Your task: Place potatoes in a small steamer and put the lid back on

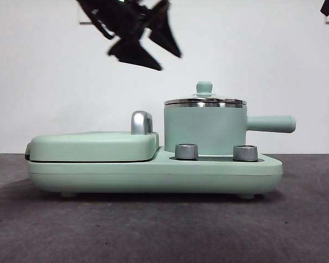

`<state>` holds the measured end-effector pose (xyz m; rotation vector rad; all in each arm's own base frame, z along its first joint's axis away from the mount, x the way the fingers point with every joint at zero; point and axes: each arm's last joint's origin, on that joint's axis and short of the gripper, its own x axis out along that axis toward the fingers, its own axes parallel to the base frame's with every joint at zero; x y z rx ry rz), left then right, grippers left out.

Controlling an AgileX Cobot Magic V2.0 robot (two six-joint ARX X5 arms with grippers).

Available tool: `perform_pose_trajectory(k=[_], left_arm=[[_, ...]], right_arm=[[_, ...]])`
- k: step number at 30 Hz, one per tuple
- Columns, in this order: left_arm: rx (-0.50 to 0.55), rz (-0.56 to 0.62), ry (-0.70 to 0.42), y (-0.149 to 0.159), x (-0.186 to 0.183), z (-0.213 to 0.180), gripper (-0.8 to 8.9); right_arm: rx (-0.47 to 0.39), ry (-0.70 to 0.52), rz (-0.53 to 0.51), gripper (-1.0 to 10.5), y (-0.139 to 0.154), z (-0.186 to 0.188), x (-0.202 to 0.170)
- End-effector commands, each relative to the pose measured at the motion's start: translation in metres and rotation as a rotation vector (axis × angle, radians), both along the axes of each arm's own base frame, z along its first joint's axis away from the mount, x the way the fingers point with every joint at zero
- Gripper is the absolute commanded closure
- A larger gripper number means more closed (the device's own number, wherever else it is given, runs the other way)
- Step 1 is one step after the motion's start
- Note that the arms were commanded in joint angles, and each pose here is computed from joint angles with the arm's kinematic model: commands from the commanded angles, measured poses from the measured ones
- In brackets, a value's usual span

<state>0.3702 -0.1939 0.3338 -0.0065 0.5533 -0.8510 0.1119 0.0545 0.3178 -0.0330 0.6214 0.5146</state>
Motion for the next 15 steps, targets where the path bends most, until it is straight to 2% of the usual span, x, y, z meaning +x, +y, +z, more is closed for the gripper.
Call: perform_pose_trajectory(k=[1, 9, 15], left_arm=[[-0.041, 0.038, 0.056, 0.008, -0.001, 0.009, 5.12], [-0.036, 0.097, 0.065, 0.039, -0.014, 0.026, 5.12], [-0.030, 0.134, 0.079, 0.062, -0.036, 0.021, 5.12]], right_arm=[[0.013, -0.004, -0.007, 6.8, 0.001, 0.002, 0.001], [0.016, -0.003, -0.009, 6.8, 0.001, 0.002, 0.001], [0.016, -0.003, -0.009, 6.8, 0.001, 0.002, 0.001]])
